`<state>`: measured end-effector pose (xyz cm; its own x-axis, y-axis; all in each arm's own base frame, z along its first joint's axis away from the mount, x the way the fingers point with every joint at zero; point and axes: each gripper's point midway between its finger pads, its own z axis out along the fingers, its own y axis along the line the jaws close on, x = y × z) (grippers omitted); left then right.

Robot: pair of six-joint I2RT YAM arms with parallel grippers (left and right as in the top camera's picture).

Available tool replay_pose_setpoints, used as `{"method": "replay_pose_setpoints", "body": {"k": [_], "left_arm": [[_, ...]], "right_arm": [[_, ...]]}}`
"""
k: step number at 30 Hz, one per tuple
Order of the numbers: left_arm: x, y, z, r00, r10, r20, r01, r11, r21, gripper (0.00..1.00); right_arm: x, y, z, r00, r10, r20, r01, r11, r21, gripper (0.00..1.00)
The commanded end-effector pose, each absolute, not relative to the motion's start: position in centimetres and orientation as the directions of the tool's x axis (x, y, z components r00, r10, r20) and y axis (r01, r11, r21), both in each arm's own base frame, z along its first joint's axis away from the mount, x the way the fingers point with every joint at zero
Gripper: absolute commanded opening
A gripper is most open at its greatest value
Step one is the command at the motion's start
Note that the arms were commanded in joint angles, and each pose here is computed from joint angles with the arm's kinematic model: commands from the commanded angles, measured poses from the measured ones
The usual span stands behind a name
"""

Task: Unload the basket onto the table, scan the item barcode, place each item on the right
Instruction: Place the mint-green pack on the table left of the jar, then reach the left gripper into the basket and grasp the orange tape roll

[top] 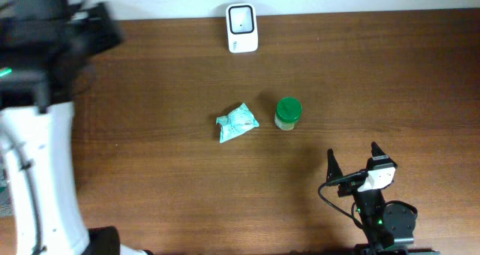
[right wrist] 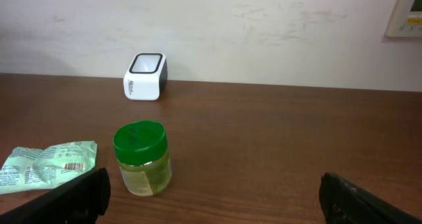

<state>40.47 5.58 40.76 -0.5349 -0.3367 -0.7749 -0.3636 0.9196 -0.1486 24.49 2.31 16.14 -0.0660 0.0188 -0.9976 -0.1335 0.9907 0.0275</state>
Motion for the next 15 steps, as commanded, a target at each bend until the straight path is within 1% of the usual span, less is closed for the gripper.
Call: {"method": "replay_pose_setpoints", "body": {"k": [1,3,5,8,11,13,15], "left_arm": [[37.2,15.4,40.4,-0.435,-0.475,-0.765,-0.61,0.78,-0.137,0.73],[35.8,19.5,39.7,-0.395,-0.528,-0.751,-0.69,0.711,-0.137,0.73],[34.5,23.1,38.6,-0.362,-0.572,-0.736,-0.755,0.643,-0.129,0.75],[33.8,27.1,35.6,-0.351,-0.644,-0.68,-0.809,0.574,-0.127,0.79],[35.2,28.7,31.6,-0.388,-0.716,-0.581,-0.78,0.59,-0.206,0.78],[35.7,30.1,28.7,-0.418,-0.741,-0.526,-0.781,0.589,-0.209,0.79],[36.9,30.7,26.4,-0.496,-0.709,-0.501,-0.729,0.654,-0.203,0.8]], "right_arm": [[24.5,2.5,15.9,-0.067,0.015,-0.998,-0.144,0.989,0.025,0.98],[24.5,2.5,15.9,-0.067,0.015,-0.998,-0.144,0.989,0.025,0.98],[24.5,2.5,15.9,-0.067,0.015,-0.998,-0.144,0.989,0.025,0.98],[24.5,2.5,15.9,-0.067,0.015,-0.998,-0.144,0.989,0.025,0.98],[24.5,2.5,15.9,-0.066,0.015,-0.998,-0.144,0.989,0.024,0.98],[24.5,2.5,15.9,-0.067,0.015,-0.998,-0.144,0.989,0.025,0.98],[24.5,2.5,15.9,-0.067,0.015,-0.998,-0.144,0.989,0.025,0.98]]}}
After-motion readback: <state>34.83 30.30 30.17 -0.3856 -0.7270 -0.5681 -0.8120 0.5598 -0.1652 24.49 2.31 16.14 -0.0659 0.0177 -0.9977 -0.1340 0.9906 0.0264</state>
